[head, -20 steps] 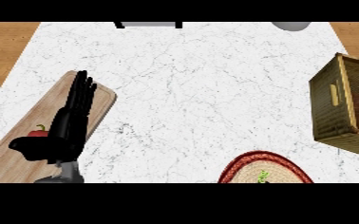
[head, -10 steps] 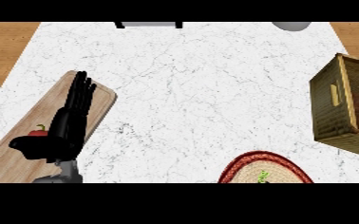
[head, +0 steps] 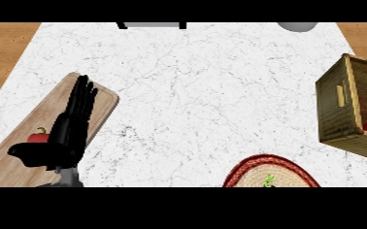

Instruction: Pick the tomato from the placemat and place it in the basket

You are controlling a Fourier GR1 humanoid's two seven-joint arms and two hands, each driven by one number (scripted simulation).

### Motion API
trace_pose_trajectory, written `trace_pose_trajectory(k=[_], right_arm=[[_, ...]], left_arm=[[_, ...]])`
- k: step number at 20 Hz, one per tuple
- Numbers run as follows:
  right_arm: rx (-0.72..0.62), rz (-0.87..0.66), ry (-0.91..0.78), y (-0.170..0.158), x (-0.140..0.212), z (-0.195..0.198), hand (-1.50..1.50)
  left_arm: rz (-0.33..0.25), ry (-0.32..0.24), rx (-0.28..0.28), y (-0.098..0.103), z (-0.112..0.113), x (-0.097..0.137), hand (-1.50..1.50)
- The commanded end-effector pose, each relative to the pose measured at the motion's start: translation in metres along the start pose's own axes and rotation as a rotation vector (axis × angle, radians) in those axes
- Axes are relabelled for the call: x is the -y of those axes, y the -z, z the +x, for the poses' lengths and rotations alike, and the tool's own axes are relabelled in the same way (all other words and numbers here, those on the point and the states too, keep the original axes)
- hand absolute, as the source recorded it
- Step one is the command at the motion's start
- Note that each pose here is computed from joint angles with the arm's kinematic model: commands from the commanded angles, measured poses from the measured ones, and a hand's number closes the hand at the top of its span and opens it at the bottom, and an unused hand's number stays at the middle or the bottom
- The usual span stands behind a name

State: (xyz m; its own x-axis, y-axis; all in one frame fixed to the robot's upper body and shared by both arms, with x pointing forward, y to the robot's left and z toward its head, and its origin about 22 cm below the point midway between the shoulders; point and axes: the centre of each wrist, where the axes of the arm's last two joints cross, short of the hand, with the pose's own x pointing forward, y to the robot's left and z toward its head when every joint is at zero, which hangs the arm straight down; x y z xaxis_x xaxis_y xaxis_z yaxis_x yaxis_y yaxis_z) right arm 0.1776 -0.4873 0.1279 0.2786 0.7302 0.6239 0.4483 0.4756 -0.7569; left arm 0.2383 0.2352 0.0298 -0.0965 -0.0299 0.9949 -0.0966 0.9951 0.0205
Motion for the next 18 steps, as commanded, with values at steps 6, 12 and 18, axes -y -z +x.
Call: trace_pose_trajectory(k=[6,12,18], right_arm=[[0.044,-0.238,0.047,0.005,0.054,0.017,-1.50],[-0.039,-0.343,0.062,0.003,0.085,0.012,-1.50],[-0.058,-0.399,0.233,-0.021,0.149,-0.027,-1.50]], left_arm=[[0.008,0.006,0.010,-0.010,-0.011,0.001,0.00],[-0.019,0.000,-0.010,0.003,-0.003,0.012,0.00],[0.010,0.002,0.009,0.004,0.003,0.005,0.00]])
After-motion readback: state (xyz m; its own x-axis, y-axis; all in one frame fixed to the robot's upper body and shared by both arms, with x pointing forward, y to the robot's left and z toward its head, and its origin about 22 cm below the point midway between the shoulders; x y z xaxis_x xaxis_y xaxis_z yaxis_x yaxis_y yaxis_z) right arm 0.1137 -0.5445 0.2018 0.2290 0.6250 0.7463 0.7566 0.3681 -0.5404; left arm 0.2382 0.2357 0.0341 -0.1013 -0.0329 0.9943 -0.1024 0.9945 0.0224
